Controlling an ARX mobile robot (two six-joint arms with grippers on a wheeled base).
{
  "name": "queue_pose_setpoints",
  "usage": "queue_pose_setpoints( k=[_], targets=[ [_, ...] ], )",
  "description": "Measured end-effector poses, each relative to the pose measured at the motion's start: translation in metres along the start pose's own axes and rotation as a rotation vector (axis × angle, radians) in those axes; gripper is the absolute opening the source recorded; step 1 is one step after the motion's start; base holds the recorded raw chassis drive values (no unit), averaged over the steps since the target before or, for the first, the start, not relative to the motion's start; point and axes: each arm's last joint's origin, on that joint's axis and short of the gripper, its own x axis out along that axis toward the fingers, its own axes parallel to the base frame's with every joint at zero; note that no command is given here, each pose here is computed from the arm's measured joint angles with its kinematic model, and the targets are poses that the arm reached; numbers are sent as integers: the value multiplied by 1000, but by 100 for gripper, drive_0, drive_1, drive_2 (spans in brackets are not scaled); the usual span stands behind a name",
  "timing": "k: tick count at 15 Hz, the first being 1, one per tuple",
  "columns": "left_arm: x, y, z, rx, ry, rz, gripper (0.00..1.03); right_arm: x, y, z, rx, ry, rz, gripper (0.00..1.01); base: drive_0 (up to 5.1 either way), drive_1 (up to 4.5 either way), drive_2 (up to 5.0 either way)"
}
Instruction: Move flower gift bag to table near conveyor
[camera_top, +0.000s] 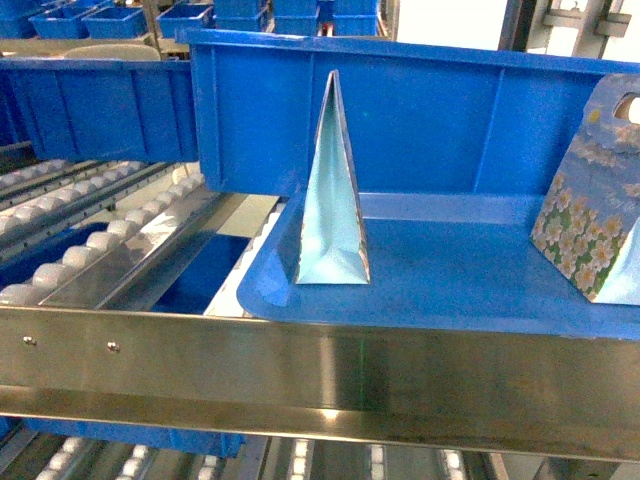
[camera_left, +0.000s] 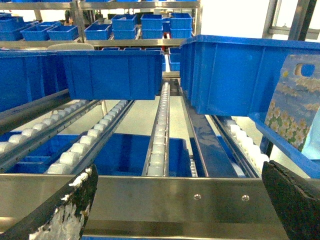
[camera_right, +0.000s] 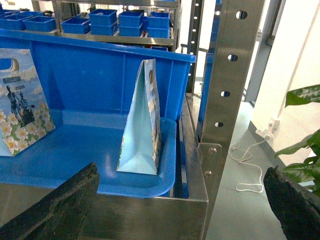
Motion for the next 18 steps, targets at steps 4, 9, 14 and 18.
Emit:
queue_pose_setpoints(
  k=[4,9,14,18],
  targets=[
    [0,0,0,0,0,0,98,0,0,0,0,0,0,98,0,0,0],
    [0,0,0,0,0,0,98,0,0,0,0,0,0,98,0,0,0],
    [1,1,4,1,-36,-3,98,3,1,4,-2,-41,5,98,0,0,0],
    [36,4,13,7,-57,-81,98,39,6,3,-39,-14,42,98,0,0,0]
  ],
)
